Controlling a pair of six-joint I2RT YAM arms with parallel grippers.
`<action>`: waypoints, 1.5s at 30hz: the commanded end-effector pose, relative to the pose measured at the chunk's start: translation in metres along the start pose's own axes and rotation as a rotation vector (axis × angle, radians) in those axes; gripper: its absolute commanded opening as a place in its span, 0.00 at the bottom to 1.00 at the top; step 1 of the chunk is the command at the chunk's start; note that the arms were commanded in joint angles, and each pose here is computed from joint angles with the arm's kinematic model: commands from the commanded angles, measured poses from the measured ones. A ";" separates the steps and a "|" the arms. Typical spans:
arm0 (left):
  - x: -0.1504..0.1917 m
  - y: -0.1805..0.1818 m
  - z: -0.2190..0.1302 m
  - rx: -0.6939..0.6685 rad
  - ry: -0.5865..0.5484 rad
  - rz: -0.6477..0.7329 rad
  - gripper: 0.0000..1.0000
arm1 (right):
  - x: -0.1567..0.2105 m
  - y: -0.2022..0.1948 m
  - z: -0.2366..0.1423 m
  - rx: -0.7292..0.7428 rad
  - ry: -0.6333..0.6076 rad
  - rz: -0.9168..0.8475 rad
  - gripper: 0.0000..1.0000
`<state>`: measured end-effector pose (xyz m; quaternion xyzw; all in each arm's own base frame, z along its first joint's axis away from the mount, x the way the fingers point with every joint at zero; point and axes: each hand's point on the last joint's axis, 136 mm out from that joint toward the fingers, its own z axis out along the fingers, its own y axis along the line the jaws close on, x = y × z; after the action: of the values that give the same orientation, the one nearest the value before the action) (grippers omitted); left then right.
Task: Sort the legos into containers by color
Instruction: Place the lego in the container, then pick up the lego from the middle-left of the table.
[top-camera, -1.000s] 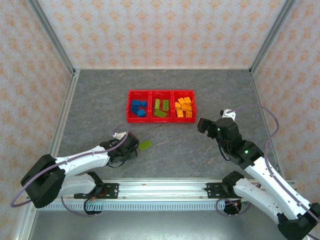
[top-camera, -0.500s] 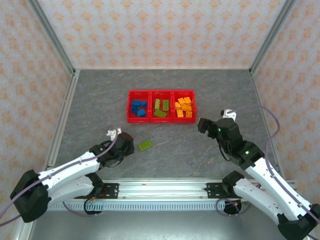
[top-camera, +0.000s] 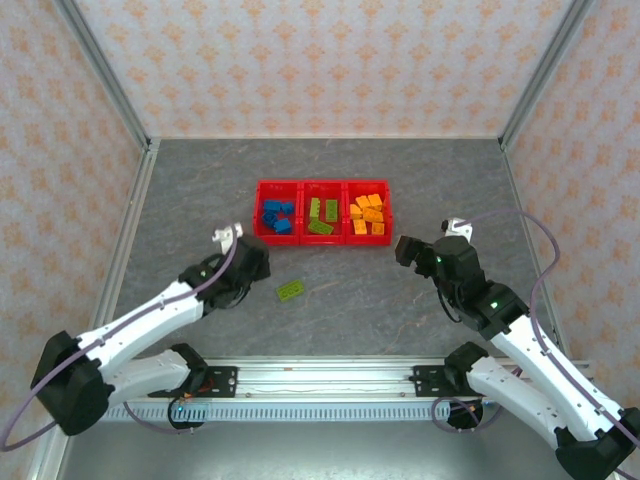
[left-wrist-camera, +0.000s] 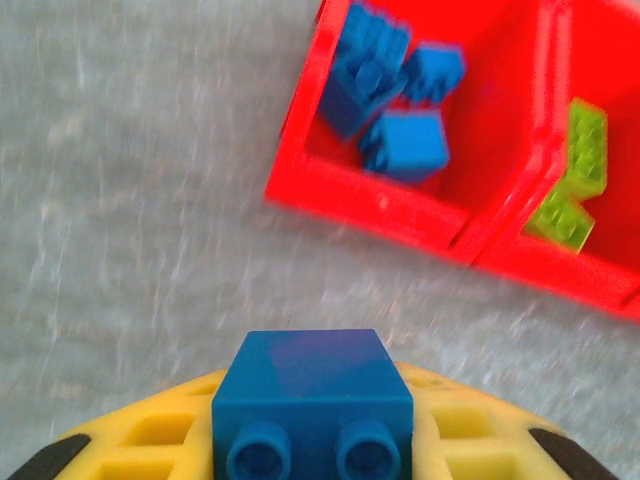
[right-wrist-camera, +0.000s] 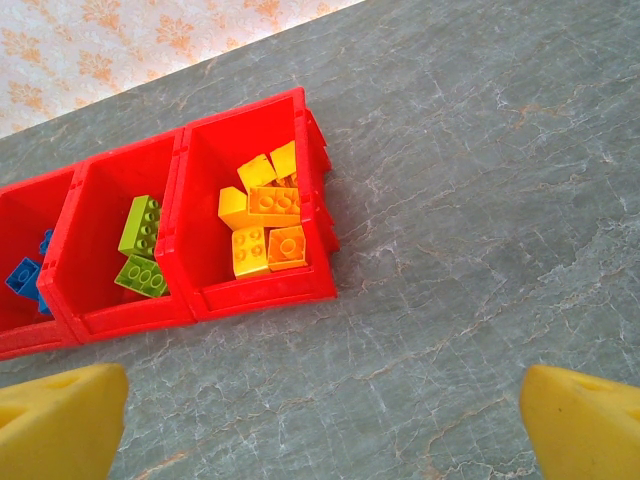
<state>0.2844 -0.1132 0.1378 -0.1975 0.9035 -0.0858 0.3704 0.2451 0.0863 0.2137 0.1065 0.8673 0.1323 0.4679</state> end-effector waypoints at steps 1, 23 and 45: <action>-0.042 -0.015 0.013 -0.016 -0.054 0.087 0.31 | -0.002 -0.003 0.000 0.014 -0.016 0.004 1.00; -0.114 -0.080 0.152 -0.097 0.051 0.220 0.70 | -0.003 -0.003 -0.001 0.016 -0.018 -0.006 1.00; -0.085 -0.071 0.012 0.055 -0.041 0.290 0.99 | -0.001 -0.002 0.002 0.007 -0.011 -0.006 1.00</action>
<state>0.3978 -0.1345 0.2318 -0.0865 0.8905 -0.0682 0.4415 0.2454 0.0864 0.2128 0.1060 0.8682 0.1311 0.4666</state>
